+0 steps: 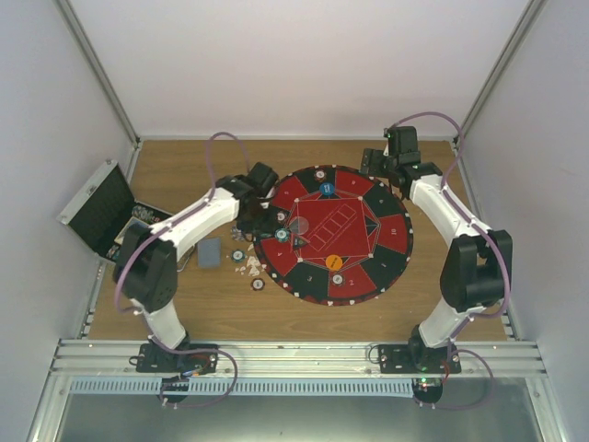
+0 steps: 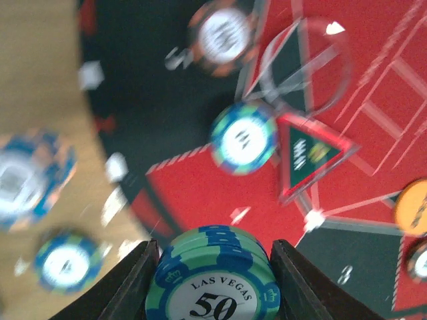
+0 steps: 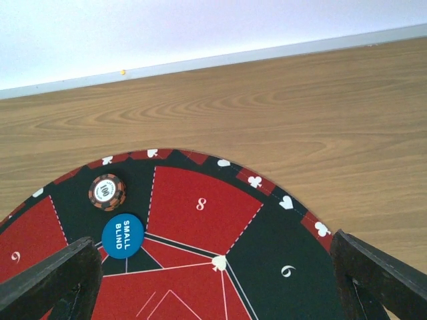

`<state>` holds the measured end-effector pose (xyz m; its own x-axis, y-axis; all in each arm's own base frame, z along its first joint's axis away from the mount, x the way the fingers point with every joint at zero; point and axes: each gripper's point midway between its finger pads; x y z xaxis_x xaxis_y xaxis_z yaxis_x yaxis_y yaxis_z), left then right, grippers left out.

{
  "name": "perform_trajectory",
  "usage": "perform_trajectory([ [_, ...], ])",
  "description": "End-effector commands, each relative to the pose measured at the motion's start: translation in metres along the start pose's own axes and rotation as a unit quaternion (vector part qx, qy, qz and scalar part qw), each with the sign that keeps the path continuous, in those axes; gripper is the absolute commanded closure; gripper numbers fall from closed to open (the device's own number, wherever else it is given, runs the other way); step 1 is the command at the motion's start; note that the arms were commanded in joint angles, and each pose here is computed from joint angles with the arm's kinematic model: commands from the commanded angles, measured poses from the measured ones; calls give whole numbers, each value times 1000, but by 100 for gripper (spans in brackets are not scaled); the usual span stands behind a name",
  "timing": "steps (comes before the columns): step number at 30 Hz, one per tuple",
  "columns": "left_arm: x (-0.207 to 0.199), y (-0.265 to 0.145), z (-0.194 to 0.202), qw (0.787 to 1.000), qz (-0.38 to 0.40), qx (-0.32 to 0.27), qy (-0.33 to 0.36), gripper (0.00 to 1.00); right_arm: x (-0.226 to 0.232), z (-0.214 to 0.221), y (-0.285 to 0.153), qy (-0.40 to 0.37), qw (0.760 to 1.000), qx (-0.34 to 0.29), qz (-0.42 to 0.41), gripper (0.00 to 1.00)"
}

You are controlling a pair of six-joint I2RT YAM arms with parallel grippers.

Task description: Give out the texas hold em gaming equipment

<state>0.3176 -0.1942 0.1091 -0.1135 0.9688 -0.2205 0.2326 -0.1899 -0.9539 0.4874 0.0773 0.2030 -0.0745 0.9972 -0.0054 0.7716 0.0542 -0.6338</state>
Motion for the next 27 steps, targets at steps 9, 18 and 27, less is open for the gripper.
perform_trajectory([
  [9,-113,69,-119,992,68,-43,95,65,-9,-2,-28,14,1000,-20,8,6],
  [18,-122,108,-159,991,86,-56,87,66,-12,9,-34,21,1000,-11,14,6],
  [27,-132,124,-169,987,112,-72,85,66,-11,13,-31,21,1000,-5,12,6],
])
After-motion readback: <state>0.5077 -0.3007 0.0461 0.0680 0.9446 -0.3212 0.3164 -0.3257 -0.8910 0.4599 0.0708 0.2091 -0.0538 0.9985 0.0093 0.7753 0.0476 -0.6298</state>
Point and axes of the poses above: each gripper's point midway between its finger pads, its own y axis out along the fingers, its own x axis along the line the jaws close on, z = x × y, and after that the axes turned 11 degrees about -y, right-handed
